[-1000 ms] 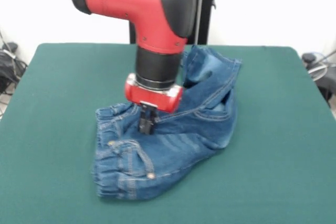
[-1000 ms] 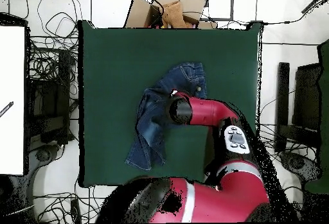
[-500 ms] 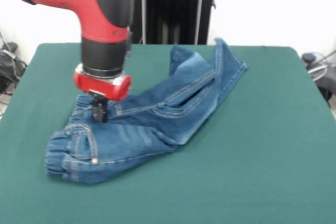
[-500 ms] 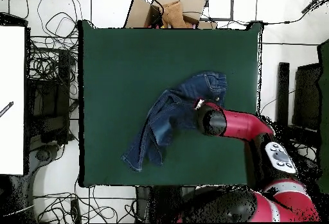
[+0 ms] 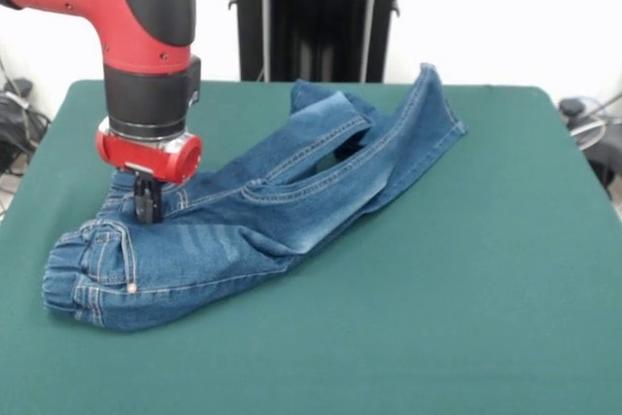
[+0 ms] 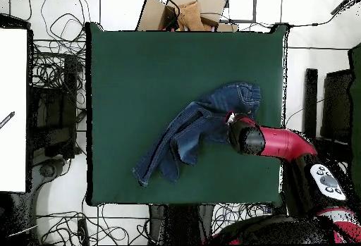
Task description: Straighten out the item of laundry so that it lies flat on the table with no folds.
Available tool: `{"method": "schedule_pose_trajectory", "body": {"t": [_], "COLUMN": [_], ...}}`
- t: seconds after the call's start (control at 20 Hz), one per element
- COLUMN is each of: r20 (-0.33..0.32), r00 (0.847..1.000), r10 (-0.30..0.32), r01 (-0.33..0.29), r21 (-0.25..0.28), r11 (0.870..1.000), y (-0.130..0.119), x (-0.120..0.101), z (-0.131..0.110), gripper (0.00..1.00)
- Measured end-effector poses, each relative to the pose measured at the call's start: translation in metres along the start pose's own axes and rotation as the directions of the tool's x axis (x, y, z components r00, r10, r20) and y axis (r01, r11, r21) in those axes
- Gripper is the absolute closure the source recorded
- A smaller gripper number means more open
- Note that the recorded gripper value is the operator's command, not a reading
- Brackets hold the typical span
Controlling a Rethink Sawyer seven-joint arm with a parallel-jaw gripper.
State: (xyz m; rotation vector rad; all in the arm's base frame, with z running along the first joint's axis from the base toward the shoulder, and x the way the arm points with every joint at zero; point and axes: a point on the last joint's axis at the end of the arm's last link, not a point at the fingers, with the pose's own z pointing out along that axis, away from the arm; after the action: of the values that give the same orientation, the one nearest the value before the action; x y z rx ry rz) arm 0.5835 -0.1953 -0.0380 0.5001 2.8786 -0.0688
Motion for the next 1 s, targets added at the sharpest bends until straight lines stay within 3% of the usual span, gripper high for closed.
{"method": "schedule_pose_trajectory", "body": {"t": [0.5, 1.0], "r20": [0.018, 0.023], "r00": [0.998, 0.998], "r10": [-0.064, -0.053], "r01": [0.064, 0.054], "r21": [-0.012, -0.035], "r11": [0.998, 0.998], "y": [0.0022, -0.0031], "x": [0.0021, 0.0023], "z": [0.0026, 0.0027], "gripper": [1.00, 1.00]}}
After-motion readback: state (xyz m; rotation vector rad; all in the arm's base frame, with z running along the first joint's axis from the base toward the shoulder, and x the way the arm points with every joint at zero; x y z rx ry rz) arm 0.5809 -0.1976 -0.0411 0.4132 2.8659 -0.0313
